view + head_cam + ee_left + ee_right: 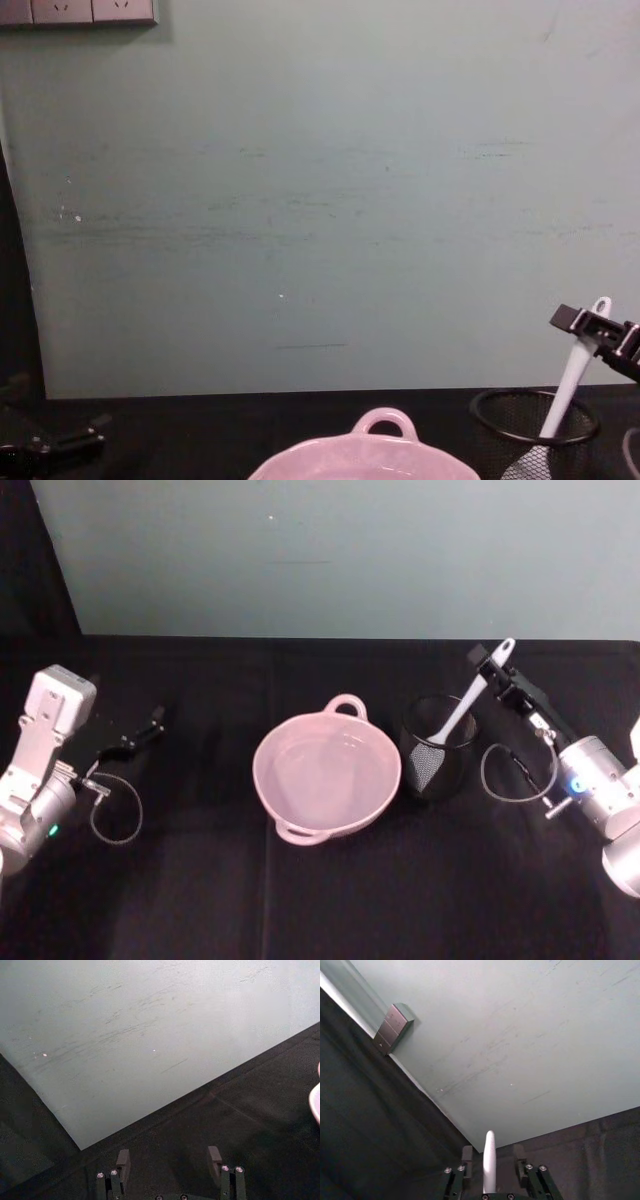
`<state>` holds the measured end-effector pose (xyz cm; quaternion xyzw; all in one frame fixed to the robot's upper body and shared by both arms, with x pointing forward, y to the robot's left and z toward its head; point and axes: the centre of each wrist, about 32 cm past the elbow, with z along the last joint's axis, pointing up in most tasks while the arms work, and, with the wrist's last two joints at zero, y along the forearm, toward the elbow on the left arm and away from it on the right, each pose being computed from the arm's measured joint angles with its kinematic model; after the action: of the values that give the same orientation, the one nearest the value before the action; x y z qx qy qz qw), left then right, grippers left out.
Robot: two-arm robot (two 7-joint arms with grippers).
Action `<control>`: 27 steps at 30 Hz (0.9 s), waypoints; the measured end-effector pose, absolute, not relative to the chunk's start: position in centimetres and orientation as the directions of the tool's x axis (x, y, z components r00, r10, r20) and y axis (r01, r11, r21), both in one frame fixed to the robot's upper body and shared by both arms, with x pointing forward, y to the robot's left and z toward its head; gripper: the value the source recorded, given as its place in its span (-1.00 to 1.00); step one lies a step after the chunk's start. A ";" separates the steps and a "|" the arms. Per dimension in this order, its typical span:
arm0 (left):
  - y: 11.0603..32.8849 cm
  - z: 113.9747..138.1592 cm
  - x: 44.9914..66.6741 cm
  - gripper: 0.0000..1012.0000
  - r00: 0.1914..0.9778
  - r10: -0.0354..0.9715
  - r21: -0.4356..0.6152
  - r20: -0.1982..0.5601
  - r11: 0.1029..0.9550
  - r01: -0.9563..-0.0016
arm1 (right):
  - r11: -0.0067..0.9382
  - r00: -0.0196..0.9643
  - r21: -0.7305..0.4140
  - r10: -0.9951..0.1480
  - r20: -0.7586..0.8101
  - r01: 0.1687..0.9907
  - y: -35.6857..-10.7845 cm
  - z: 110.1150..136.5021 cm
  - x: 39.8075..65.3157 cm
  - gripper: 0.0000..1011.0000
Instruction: Use the one hand to pick up the spoon and stir the clear water in the bowl.
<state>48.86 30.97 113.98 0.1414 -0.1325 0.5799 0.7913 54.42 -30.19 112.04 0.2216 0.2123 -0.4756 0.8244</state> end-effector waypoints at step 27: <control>31.0 114.0 48.9 1.00 0.292 0.880 0.070 0.374 0.287 -0.955 | 0.521 0.546 0.186 -0.725 -0.420 0.833 -30.1 116.5 54.7 -0.78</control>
<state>48.86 30.97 113.98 0.1415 -0.1325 0.5799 0.7913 54.66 -30.13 116.49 0.1852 0.1466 -0.4532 0.8596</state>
